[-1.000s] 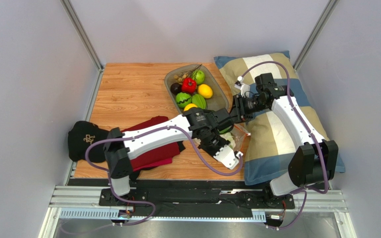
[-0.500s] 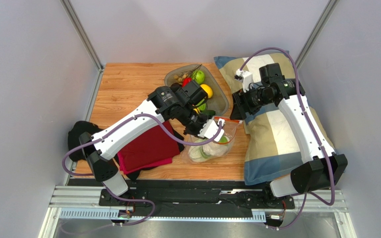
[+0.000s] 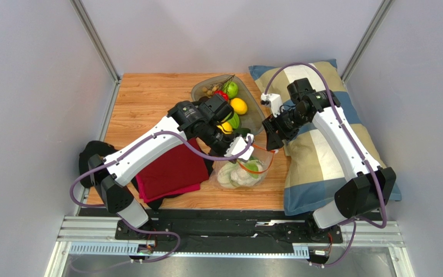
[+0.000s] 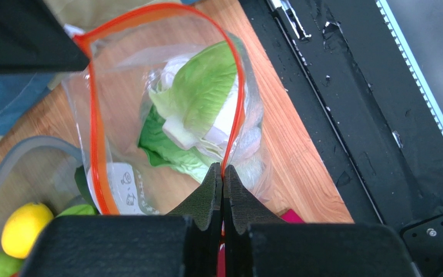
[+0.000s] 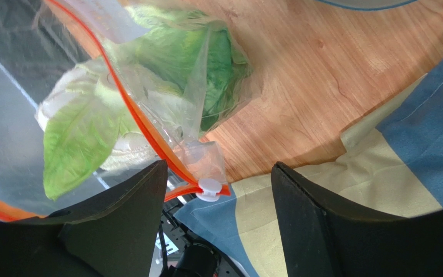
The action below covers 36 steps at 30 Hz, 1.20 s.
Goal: Place the food in the zip-top bag and seal the zipper
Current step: Adjust the zipper food storage bag at the center of the board.
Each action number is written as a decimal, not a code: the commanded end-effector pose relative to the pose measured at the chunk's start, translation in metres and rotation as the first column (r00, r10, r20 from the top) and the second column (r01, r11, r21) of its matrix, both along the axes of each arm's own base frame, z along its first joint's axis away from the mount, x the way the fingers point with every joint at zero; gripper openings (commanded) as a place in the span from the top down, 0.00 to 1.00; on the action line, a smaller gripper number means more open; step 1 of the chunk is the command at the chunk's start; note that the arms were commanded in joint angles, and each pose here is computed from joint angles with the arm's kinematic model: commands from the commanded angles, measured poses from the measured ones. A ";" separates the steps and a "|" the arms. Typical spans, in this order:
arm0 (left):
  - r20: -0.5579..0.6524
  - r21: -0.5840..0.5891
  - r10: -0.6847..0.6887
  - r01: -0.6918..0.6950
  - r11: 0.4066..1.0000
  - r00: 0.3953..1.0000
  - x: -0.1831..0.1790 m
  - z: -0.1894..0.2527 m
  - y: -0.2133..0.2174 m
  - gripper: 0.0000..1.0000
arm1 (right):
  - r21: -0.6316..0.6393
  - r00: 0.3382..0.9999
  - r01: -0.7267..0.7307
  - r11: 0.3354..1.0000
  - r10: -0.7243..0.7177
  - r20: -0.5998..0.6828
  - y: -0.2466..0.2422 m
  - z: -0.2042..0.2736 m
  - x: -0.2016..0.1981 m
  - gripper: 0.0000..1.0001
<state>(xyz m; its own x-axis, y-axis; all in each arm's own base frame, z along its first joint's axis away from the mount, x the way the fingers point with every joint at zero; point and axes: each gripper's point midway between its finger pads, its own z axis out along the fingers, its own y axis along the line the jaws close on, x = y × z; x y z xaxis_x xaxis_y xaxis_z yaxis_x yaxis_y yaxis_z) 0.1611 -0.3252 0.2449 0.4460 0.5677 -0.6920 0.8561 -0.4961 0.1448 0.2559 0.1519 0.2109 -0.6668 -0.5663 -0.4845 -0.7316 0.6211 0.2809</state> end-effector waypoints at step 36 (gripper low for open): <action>-0.468 -0.313 0.408 -0.579 0.753 0.784 0.108 0.081 0.022 0.43 | -0.042 0.984 0.056 0.998 -0.062 -0.164 -0.007 0.013 -0.051 1.00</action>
